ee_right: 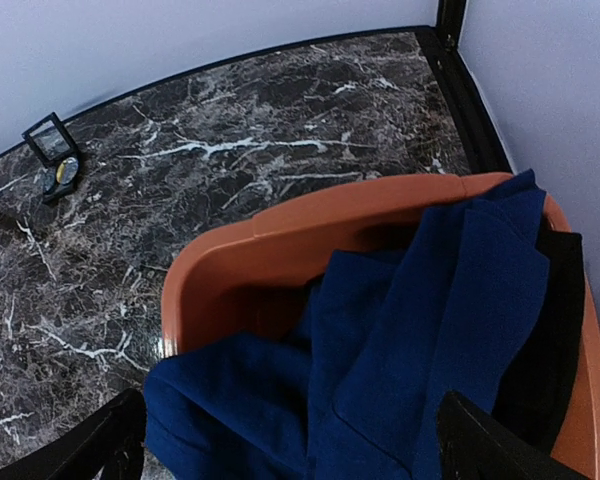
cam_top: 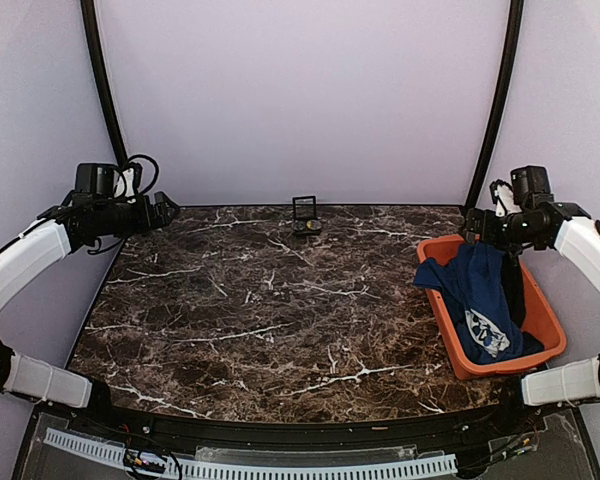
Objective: Pin the brooch onto the clothing
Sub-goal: Pick up the crumpled clothing from the bin.
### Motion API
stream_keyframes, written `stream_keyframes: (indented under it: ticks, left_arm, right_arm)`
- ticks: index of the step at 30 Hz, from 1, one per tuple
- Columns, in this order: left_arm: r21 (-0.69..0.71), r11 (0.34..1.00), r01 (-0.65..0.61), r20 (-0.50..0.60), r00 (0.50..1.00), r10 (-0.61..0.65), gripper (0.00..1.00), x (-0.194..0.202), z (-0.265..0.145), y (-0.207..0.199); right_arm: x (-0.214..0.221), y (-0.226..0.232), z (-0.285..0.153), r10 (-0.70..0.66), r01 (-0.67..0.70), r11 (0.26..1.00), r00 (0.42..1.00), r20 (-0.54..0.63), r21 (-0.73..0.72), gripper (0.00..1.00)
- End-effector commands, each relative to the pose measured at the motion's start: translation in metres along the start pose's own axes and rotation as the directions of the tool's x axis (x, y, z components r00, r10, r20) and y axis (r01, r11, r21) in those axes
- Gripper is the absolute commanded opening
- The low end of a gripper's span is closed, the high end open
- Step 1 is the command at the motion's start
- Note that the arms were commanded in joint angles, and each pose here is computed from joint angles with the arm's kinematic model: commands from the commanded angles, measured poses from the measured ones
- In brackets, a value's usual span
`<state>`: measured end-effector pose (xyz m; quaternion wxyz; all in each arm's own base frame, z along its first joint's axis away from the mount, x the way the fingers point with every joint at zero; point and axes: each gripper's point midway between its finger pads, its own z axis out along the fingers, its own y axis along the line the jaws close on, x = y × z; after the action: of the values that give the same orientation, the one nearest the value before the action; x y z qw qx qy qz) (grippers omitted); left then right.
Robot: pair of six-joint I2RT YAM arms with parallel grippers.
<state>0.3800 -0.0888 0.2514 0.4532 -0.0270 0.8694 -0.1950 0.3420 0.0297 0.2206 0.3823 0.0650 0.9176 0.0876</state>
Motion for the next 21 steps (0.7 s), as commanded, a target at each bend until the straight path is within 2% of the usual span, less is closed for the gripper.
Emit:
stream_keyframes:
  ticks: [1,7,13,17,21]
  left_arm:
    - [-0.016,1.0,0.014,0.004,1.0,-0.014,0.99,0.002,0.002,0.004]
    - [-0.008,1.0,0.018,0.004,1.0,-0.018,0.99,0.003,0.003,0.003]
    - [0.004,1.0,0.02,0.004,1.0,-0.02,0.99,0.003,0.003,0.001]
    - [0.008,1.0,0.021,0.004,1.0,-0.021,0.99,0.003,0.003,0.0]
    - [0.016,1.0,0.025,-0.003,1.0,-0.025,0.99,0.004,0.004,-0.001]
  right_arm:
    - [0.034,-0.021,0.006,0.046,-0.032,0.992,0.992,-0.121,0.118,0.98]
    - [0.07,-0.041,0.015,0.129,-0.075,0.971,0.964,-0.232,0.227,0.93]
    - [0.076,-0.065,0.011,0.184,-0.108,0.931,0.964,-0.194,0.348,0.92]
    - [0.072,-0.07,0.01,0.21,-0.149,0.923,0.968,-0.139,0.355,0.88]
    - [0.073,-0.074,0.018,0.224,-0.164,0.922,0.965,-0.136,0.351,0.84]
